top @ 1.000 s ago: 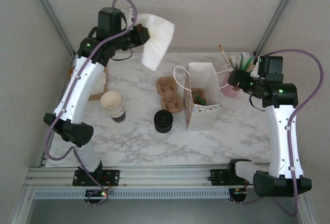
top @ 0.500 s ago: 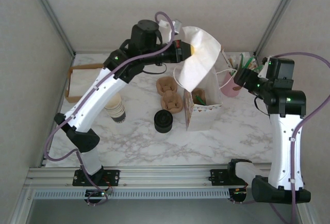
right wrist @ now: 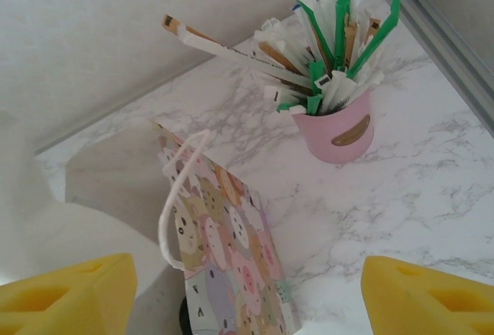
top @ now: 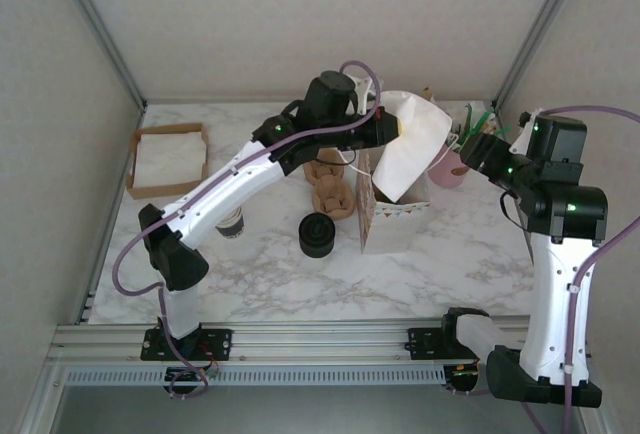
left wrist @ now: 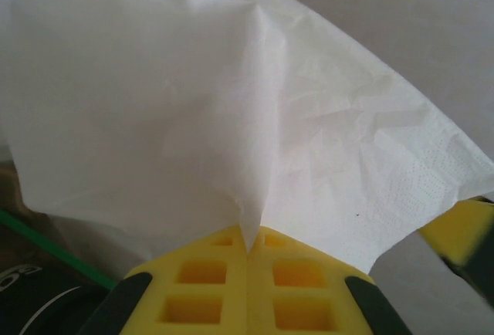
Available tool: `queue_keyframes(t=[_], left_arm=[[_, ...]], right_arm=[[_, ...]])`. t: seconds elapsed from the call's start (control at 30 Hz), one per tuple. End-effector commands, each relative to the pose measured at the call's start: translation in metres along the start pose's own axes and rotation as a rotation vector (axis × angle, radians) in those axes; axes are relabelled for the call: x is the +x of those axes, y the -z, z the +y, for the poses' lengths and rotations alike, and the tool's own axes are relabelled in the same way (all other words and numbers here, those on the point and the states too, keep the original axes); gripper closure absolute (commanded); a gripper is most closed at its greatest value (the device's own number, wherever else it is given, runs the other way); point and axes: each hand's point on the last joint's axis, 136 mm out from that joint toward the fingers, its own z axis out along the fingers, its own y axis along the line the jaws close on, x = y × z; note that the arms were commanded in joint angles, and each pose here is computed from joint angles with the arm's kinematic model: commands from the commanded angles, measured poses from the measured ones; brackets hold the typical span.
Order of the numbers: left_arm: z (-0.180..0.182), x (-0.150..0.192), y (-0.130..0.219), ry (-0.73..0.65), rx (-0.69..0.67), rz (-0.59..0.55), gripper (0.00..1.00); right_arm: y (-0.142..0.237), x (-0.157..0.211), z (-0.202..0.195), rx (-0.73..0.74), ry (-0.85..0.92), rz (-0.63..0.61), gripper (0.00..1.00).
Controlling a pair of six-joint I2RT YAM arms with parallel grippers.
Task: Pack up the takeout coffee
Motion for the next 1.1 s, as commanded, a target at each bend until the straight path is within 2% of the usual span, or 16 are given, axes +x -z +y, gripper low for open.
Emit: queue_keyframes(t=[0.0, 0.33, 0.77, 0.83, 0.93, 1.07], left_arm=[[0.011, -0.001, -0.016, 0.062, -0.005, -0.042, 1.00], [0.058, 0.014, -0.034, 0.138, -0.154, -0.042, 1.00], [0.088, 0.025, -0.047, 0.150, -0.270, -0.028, 0.99], [0.089, 0.027, -0.047, 0.149, -0.278, -0.024, 0.95], [0.085, 0.025, -0.045, 0.142, -0.279, -0.031, 0.81], [0.073, 0.020, -0.041, 0.126, -0.263, -0.038, 0.69]], right_arm=[[0.012, -0.005, 0.011, -0.053, 0.004, -0.005, 0.23], [0.005, 0.001, 0.048, -0.249, 0.026, 0.095, 0.24], [-0.010, 0.013, 0.047, -0.263, 0.027, 0.158, 0.26], [-0.010, 0.013, 0.047, -0.262, 0.028, 0.158, 0.26], [-0.012, 0.013, 0.046, -0.261, 0.026, 0.162, 0.26], [-0.013, 0.013, 0.046, -0.260, 0.025, 0.165, 0.26]])
